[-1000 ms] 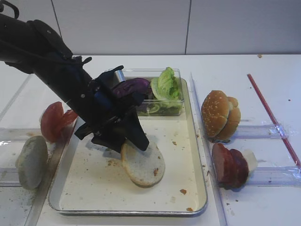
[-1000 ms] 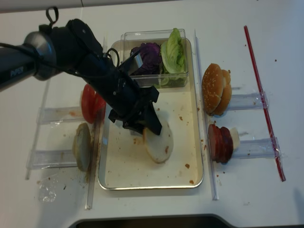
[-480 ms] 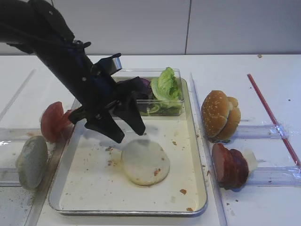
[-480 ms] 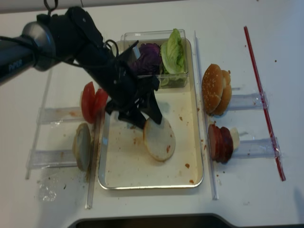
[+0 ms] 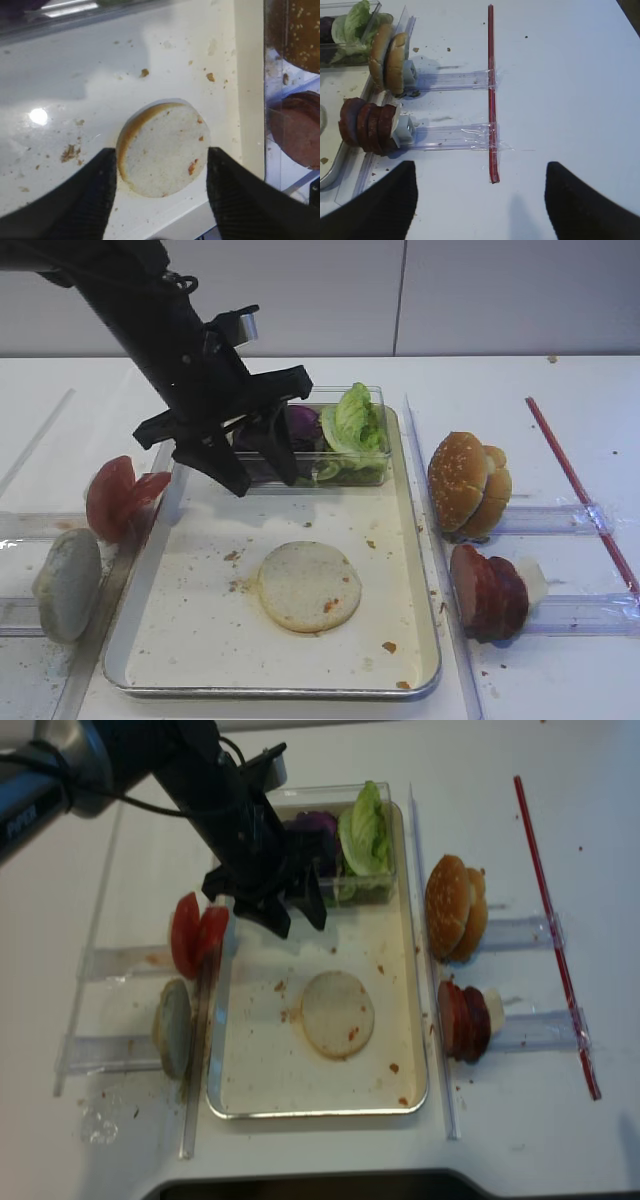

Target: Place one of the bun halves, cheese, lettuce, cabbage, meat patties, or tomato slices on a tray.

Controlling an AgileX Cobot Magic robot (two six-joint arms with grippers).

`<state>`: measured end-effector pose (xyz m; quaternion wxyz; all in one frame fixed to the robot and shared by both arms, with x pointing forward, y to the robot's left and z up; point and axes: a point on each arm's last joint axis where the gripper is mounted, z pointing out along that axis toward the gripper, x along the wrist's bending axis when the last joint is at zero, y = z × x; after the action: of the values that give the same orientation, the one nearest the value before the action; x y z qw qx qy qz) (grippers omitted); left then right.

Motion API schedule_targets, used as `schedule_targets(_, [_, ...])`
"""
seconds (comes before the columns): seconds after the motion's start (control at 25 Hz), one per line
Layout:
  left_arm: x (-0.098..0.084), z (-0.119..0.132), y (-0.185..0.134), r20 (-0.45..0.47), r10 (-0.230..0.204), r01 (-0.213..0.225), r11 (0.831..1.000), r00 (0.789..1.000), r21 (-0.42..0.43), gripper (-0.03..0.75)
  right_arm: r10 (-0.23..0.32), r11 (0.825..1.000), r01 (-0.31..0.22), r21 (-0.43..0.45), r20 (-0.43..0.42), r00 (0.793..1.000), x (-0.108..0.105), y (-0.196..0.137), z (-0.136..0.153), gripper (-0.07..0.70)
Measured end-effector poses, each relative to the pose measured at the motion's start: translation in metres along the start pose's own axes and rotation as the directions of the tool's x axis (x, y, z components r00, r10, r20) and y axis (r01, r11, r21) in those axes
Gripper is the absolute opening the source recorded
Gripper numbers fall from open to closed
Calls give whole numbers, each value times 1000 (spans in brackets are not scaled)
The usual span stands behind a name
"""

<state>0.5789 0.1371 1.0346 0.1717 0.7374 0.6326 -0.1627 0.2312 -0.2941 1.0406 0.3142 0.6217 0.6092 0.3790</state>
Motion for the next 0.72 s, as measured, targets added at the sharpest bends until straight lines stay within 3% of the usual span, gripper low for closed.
schedule_targets(0.24, [-3,-30,-11,-162,34,-47,996,986,-79,370,0,1000,0,0,0,1000,0,0,0,531])
schedule_targets(0.44, [3,-65,-22,-325,51,-111,980,944,-167,370,0,1000,0,0,0,1000,0,0,0,531])
schedule_targets(0.56, [13,-87,-27,-362,19,-105,970,932,-220,370,0,1000,0,0,0,1000,0,0,0,531])
schedule_targets(0.72, [42,-105,-40,-399,-57,-50,966,915,-253,370,0,1000,0,0,0,1000,0,0,0,531])
